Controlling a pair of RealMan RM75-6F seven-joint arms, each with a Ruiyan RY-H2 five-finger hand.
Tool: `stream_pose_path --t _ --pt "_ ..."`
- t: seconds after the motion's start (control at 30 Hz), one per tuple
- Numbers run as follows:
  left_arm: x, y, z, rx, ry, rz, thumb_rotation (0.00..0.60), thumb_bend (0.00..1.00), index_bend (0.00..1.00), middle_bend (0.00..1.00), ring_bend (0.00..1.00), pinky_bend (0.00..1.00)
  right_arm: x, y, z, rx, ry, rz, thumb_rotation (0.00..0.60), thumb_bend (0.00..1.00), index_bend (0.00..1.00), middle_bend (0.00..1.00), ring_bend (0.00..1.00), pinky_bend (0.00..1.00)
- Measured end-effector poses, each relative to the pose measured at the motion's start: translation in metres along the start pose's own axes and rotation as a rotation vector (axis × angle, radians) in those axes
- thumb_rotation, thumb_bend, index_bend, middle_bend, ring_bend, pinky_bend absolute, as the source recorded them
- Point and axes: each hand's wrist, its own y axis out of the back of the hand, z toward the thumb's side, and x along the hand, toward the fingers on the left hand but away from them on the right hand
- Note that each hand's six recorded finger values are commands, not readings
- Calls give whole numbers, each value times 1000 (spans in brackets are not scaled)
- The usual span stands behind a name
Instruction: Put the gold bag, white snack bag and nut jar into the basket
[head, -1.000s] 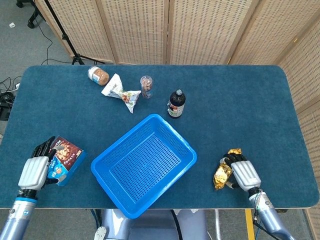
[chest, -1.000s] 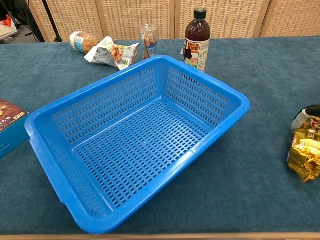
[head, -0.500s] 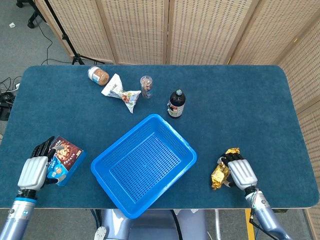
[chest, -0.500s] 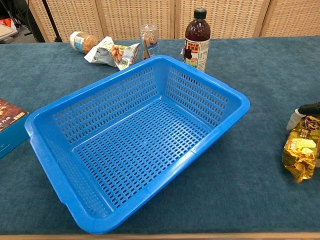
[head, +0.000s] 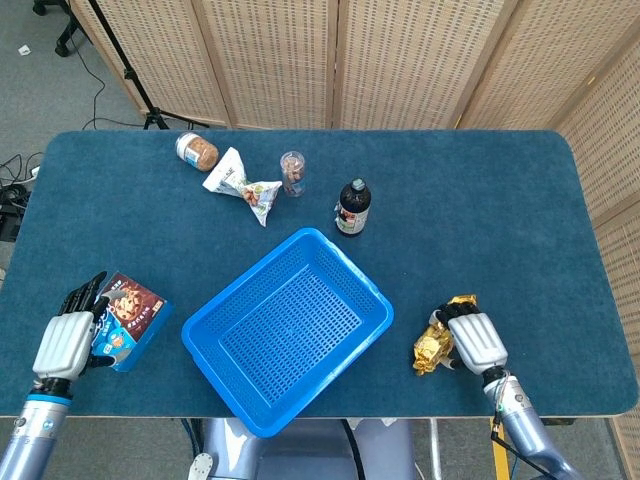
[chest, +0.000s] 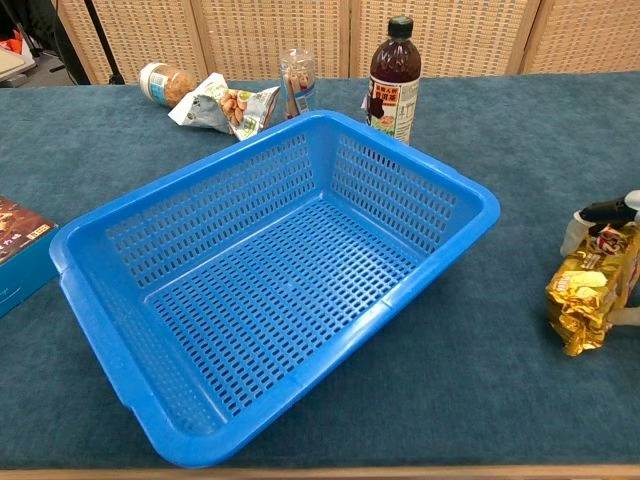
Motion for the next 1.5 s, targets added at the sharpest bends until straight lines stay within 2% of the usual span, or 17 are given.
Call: stream_pose_path --t 0.3,0.9,1.3,1.5 --pt "0 1 0 0 2 1 600 101 250 0 49 91 -9 17 3 28 15 -45 600 234 784 629 603 701" --pt "0 3 -2 -5 8 6 600 103 250 0 49 91 -26 59 12 101 38 -131 600 234 788 635 613 703" --pt "1 6 -5 -6 16 16 600 103 250 0 49 91 -44 100 23 157 61 -197 600 234 788 635 613 703" --pt "3 9 -8 -19 27 22 600 103 250 0 49 91 -56 125 39 186 90 -238 600 234 788 636 613 703"
